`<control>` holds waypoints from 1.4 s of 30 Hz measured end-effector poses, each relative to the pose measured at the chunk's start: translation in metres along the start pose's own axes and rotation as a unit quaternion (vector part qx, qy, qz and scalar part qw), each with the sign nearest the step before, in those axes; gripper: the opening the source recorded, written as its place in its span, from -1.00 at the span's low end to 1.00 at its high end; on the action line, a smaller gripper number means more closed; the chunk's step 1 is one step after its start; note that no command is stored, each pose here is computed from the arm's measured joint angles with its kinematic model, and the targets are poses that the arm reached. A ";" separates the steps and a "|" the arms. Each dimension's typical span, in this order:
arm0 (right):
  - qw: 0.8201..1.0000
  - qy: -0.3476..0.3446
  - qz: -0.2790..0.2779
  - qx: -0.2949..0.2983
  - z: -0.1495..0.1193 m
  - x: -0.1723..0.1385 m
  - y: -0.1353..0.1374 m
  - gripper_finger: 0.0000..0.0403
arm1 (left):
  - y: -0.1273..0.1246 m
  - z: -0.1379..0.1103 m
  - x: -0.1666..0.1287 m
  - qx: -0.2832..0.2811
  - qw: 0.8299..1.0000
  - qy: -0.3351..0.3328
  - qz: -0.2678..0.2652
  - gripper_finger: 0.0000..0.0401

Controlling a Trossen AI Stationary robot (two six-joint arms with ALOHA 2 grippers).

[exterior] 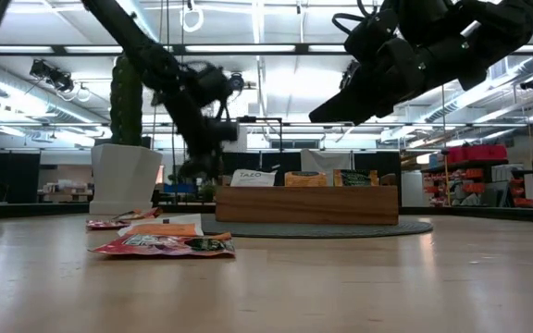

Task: Pick & Place Tea
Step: Put the white tea bag into the left section of the wooden organizer

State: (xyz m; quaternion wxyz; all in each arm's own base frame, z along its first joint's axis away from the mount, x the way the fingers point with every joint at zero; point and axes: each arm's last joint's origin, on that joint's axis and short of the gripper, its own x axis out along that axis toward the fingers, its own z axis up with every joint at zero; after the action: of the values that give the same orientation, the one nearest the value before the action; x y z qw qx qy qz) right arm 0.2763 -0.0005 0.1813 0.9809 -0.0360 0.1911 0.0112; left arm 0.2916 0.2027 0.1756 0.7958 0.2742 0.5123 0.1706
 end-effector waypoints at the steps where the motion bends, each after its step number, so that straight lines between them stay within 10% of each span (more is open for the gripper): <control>1: 1.000 0.001 -0.010 -0.002 0.000 0.000 -0.001 -0.97 | 0.005 0.002 -0.008 -0.013 1.000 -0.016 0.003 -0.99; 13: 0.998 0.006 -0.055 -0.032 0.000 0.000 -0.004 -0.97 | 0.026 0.016 -0.089 -0.126 0.939 -0.276 -0.160 -0.99; 25: 0.993 -0.074 -0.087 -0.041 0.016 -0.002 -0.010 -0.76 | 0.006 0.033 -0.119 -0.085 0.768 -0.454 -0.445 -0.99; 42: 0.975 -0.185 -0.051 -0.115 0.060 0.002 -0.009 -0.08 | -0.021 0.066 -0.133 -0.033 0.751 -0.484 -0.447 -0.99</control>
State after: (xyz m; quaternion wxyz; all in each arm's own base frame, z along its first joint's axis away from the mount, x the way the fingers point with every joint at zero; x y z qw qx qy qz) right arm 0.3007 -0.0052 0.2363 0.9878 -0.1553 0.0019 -0.0111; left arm 0.2959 0.0953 0.2802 0.9313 0.0328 0.1163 -0.3437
